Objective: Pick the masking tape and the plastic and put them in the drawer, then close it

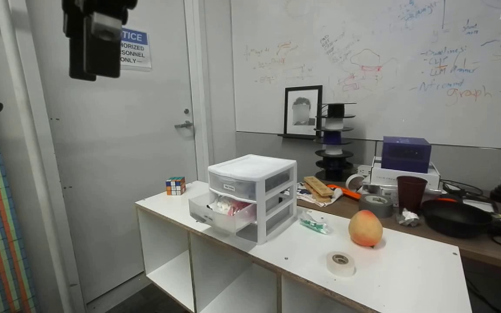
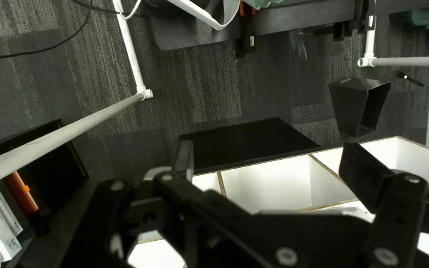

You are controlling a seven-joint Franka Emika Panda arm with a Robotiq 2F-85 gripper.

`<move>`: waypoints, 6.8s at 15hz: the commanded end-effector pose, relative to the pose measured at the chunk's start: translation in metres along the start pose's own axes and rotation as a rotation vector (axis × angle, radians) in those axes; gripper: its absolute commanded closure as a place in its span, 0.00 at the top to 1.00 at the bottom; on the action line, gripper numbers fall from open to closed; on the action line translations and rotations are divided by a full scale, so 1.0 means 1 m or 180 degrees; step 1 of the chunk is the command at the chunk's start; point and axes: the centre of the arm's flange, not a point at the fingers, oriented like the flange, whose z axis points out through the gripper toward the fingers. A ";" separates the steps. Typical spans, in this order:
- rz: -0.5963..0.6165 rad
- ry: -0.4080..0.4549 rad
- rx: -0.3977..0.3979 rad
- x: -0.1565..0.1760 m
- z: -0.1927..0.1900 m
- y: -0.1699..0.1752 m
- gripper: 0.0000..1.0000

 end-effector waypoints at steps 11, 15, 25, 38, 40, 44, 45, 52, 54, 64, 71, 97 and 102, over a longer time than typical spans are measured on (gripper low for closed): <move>0.0518 0.0711 0.0055 0.159 0.009 0.026 1.00; 0.0756 0.0766 0.0089 0.218 0.046 0.043 1.00; 0.1514 0.0826 0.0313 0.330 0.144 0.077 1.00; 0.1937 0.0668 0.0156 0.413 0.239 0.073 1.00; 0.1976 0.0611 0.0145 0.417 0.249 0.074 1.00; 0.1983 0.0448 0.0098 0.419 0.272 0.071 1.00; 0.1980 0.0403 0.0086 0.419 0.277 0.069 1.00; 0.1964 0.0323 0.0002 0.417 0.297 0.068 0.72; 0.1933 0.0349 -0.0029 0.416 0.294 0.066 0.56; 0.1886 0.0093 -0.0095 0.381 0.253 0.050 0.34; 0.1569 0.0383 -0.0254 0.328 0.158 0.019 0.34; -0.0582 0.0852 0.0259 0.221 0.198 -0.153 0.34; -0.0493 0.1198 0.0226 0.239 0.200 -0.152 0.34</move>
